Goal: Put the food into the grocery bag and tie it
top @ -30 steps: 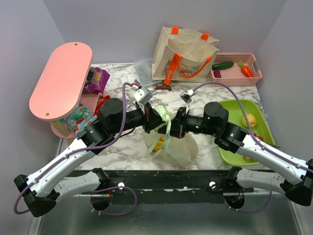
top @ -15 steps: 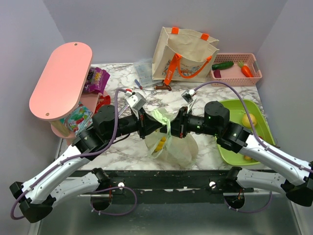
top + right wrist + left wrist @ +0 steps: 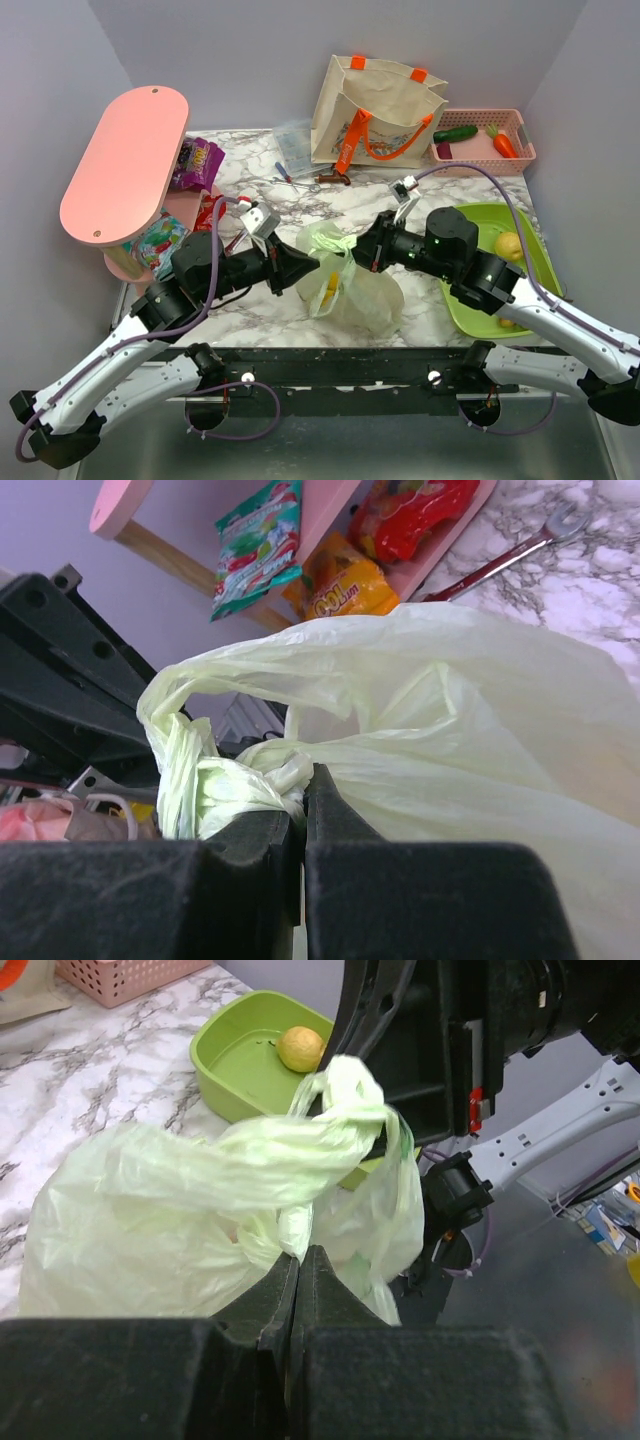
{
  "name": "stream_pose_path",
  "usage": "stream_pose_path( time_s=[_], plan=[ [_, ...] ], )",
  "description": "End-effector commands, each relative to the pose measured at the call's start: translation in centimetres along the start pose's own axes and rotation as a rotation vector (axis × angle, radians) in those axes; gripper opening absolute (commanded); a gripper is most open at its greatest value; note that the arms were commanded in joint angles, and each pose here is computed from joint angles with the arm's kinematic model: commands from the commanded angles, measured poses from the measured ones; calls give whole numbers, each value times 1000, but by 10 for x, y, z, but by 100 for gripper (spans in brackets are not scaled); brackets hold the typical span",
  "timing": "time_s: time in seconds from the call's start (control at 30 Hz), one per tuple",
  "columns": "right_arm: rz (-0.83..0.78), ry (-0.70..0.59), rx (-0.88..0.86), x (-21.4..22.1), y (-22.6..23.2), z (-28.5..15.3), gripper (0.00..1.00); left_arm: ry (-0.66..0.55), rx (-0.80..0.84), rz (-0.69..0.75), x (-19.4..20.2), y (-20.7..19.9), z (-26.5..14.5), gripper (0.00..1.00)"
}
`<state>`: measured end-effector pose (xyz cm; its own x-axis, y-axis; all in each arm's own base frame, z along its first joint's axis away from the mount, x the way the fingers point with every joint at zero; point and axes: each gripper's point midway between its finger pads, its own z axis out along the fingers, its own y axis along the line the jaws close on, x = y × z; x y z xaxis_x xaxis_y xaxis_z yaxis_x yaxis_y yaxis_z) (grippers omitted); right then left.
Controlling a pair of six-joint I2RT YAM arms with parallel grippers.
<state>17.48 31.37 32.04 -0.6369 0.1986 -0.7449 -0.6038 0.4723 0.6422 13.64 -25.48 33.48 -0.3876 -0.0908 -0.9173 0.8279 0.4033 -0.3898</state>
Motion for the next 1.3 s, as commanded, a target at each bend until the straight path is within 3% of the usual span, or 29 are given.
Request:
stream_pose_path(
  time_s=[0.0, 0.23, 0.8, 1.27],
  plan=[
    [47, -119, 111, -21, -15, -9, 1, -15, -46, -25, 7, 6, -13, 0],
    [95, -166, 170, -20, -32, -8, 1, -141, -114, -79, -2, 17, -25, 0],
    [138, -157, 278, -7, -57, -9, 1, -342, -576, -132, -32, 95, -47, 0],
    [212, -342, 486, -18, -102, -43, 1, -529, -717, -205, -50, 127, -42, 0]
  ],
)
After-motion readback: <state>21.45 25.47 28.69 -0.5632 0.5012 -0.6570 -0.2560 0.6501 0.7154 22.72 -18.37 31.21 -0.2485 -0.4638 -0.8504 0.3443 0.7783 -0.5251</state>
